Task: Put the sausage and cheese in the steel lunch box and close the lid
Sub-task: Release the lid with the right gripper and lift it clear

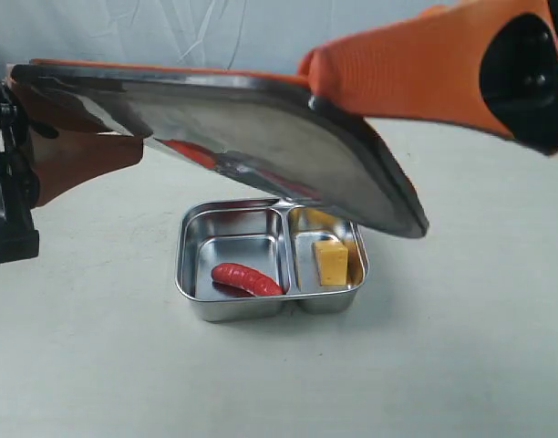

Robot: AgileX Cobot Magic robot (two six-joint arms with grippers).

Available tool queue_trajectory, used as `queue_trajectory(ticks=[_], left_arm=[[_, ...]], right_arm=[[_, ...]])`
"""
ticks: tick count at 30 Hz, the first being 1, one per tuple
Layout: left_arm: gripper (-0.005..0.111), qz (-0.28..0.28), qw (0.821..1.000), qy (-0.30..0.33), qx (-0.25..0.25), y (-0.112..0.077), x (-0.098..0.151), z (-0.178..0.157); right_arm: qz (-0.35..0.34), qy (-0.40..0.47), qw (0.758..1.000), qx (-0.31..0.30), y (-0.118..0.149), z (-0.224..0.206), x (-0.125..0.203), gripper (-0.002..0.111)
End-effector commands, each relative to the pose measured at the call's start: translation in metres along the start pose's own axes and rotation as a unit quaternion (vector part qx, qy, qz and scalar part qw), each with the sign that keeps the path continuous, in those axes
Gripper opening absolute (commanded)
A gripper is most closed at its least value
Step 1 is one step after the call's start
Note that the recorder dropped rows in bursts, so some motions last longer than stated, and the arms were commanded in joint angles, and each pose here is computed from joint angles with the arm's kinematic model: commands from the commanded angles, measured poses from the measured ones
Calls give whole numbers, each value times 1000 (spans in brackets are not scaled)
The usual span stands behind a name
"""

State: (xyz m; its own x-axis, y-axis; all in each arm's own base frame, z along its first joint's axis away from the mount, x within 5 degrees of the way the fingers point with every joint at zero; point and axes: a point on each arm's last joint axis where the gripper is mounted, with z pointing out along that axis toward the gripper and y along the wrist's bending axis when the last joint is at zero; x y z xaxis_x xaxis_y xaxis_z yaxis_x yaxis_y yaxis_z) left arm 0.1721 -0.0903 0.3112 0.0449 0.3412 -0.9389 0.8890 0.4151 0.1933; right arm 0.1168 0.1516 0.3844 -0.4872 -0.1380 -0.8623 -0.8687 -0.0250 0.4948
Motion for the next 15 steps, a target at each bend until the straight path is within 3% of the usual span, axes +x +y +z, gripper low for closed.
queue_trajectory(ticks=[1, 7, 15], left_arm=[[0, -6, 992, -81, 96, -22, -22, -4], [0, -16, 995, -72, 74, -18, -20, -3], [0, -39, 996, -75, 34, -11, -21, -3]], right_arm=[[15, -48, 981, 186, -51, -3, -7, -1], [34, -63, 970, 232, -70, -3, -8, -1], [68, -31, 973, 217, -90, 7, 1, -1]])
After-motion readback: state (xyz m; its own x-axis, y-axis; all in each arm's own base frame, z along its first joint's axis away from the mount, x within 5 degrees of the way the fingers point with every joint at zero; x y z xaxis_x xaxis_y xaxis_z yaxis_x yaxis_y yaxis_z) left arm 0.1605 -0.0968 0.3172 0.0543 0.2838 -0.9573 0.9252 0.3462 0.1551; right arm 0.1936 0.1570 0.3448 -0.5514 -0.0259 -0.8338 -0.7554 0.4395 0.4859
